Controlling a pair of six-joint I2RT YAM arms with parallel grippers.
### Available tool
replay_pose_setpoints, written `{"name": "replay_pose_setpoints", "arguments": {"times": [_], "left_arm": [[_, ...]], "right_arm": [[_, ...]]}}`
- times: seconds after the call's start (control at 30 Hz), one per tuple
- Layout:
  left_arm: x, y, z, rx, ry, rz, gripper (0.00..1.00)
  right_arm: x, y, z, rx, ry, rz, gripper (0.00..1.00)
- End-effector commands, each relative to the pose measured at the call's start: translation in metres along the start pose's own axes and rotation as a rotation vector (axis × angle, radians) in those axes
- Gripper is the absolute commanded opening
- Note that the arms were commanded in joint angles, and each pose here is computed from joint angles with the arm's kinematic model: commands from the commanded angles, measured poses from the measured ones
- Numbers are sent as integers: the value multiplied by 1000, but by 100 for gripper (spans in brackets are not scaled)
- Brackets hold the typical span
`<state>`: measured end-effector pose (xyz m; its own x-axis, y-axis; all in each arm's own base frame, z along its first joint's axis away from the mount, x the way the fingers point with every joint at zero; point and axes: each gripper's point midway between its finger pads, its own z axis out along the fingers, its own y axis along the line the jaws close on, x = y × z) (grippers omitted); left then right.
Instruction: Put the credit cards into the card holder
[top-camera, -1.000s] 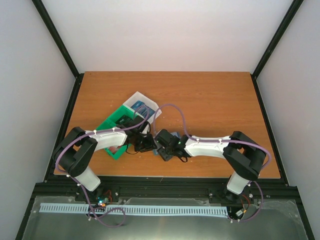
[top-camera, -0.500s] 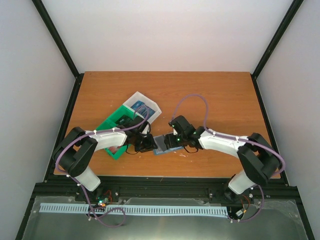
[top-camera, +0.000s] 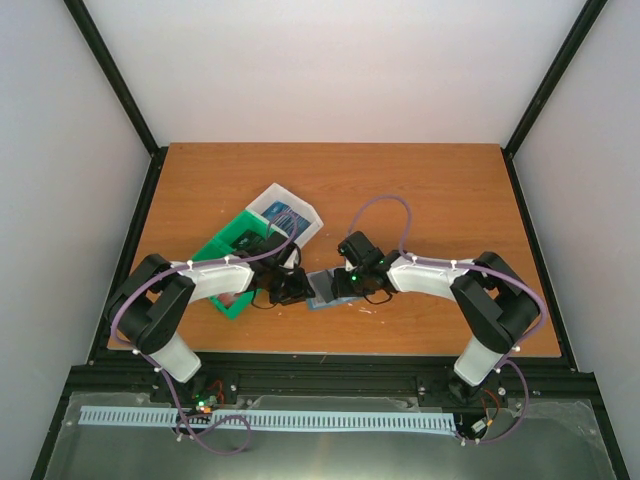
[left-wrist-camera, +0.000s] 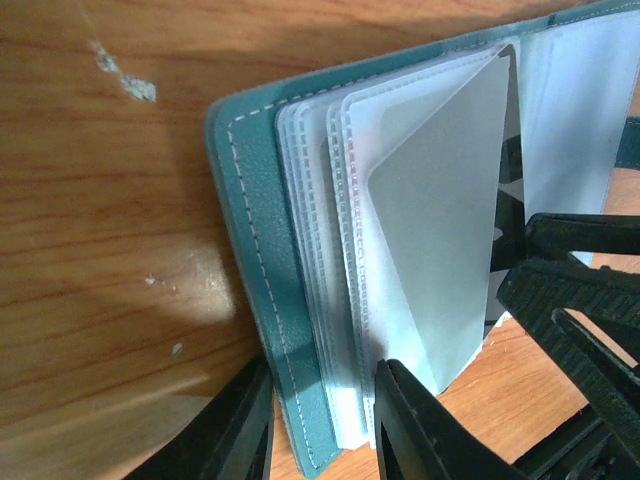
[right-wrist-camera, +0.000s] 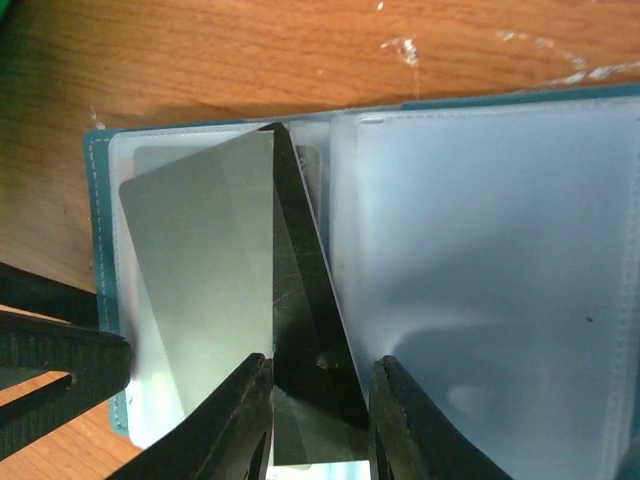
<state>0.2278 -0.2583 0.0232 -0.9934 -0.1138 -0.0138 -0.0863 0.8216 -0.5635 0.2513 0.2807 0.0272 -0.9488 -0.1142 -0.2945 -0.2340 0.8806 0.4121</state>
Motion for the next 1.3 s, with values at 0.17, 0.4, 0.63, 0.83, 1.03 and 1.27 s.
{"name": "replay_pose_setpoints", "arguments": {"times": [0.17, 0.4, 0.63, 0.83, 1.03, 1.27], "left_arm": [[9, 15, 7, -39, 33, -28, 31], [10, 16, 6, -40, 30, -30, 31], [10, 18, 5, -50, 28, -33, 31], [10, 18, 1, -49, 17, -36, 31], [11, 13, -3, -15, 2, -28, 38], [15, 15, 1, -4, 19, -38, 35]], "right_arm": [[13, 20, 9, -135, 88, 17, 29], [11, 28, 6, -176, 82, 35, 29], [14, 24, 2, -175, 72, 67, 26], [22, 28, -1, -219, 81, 98, 26], [26, 30, 0, -246, 92, 125, 25], [26, 29, -2, -252, 78, 164, 18]]}}
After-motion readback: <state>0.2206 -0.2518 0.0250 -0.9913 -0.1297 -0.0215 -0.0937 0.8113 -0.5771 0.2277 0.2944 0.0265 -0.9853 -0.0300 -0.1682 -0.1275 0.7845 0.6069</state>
